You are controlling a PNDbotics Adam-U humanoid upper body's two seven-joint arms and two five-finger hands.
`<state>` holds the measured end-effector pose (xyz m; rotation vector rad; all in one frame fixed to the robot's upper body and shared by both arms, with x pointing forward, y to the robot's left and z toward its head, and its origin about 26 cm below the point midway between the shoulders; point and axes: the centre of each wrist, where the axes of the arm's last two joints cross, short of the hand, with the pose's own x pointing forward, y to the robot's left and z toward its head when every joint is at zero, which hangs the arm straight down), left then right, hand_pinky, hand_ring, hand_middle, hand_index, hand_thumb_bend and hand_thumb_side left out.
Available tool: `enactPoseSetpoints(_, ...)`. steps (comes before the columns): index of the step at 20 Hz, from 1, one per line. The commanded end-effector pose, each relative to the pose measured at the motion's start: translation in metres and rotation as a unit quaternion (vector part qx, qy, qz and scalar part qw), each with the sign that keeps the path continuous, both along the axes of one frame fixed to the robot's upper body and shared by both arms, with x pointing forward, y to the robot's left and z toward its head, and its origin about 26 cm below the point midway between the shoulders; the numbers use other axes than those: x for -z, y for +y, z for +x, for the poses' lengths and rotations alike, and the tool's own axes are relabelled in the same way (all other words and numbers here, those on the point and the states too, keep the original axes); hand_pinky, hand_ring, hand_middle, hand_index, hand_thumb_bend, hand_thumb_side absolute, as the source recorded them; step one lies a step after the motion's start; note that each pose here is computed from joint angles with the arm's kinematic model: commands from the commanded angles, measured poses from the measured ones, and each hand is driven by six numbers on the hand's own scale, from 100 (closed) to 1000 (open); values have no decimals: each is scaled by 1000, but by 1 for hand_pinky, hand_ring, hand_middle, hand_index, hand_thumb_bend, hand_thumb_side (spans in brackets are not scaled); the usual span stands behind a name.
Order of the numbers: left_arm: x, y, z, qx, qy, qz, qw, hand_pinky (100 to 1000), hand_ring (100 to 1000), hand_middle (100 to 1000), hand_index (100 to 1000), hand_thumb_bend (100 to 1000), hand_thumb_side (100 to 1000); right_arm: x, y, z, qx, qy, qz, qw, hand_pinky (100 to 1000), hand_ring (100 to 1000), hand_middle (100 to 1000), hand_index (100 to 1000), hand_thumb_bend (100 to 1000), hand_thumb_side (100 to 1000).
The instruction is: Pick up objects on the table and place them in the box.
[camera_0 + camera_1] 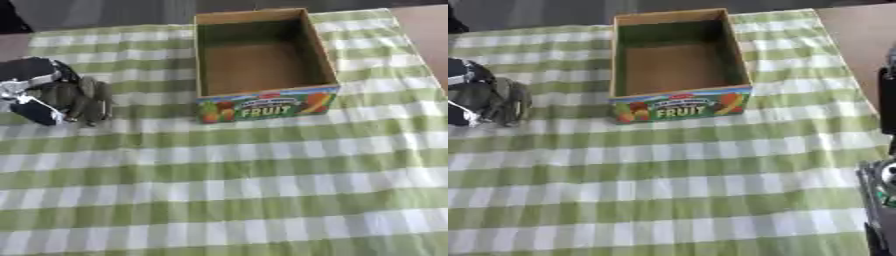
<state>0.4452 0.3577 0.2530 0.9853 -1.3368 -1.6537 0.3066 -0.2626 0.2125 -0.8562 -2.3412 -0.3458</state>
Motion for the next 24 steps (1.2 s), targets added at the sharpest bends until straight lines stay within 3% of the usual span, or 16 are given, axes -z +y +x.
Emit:
enactPoseSetpoints(1,-28,-2,-4,2,-39,-15,999,490,543,624,556,100,299,-6,0,-3,-4,-11,-4,1000,801,655,666,791,100,653)
enactPoseSetpoints(10,-66,-34,-3,31,-90,-44,994,466,536,631,559,100,300,-7,-1,-3,-4,-13,-6,1000,801,657,665,791,100,651)
enactPoseSetpoints(17,-96,-84,6,60,-137,-73,986,461,538,634,563,100,304,-10,1,-2,-8,-21,-7,1000,801,658,665,791,100,649)
enactPoseSetpoints(18,-99,-92,8,62,-143,-78,985,460,538,632,563,100,305,-10,1,-2,-9,-22,-7,1000,801,658,665,790,100,649)
enactPoseSetpoints(19,-101,-100,9,62,-149,-83,983,461,539,632,563,100,361,-11,2,-2,-11,-23,-7,1000,800,658,666,790,100,659)
enactPoseSetpoints(20,-102,-107,11,62,-155,-89,982,458,539,634,565,100,305,-11,2,-2,-12,-24,-7,1000,800,658,665,790,100,649)
enactPoseSetpoints(24,-101,-132,18,57,-170,-106,978,454,540,638,566,100,305,-13,4,-1,-16,-28,-4,999,800,659,665,790,100,648)
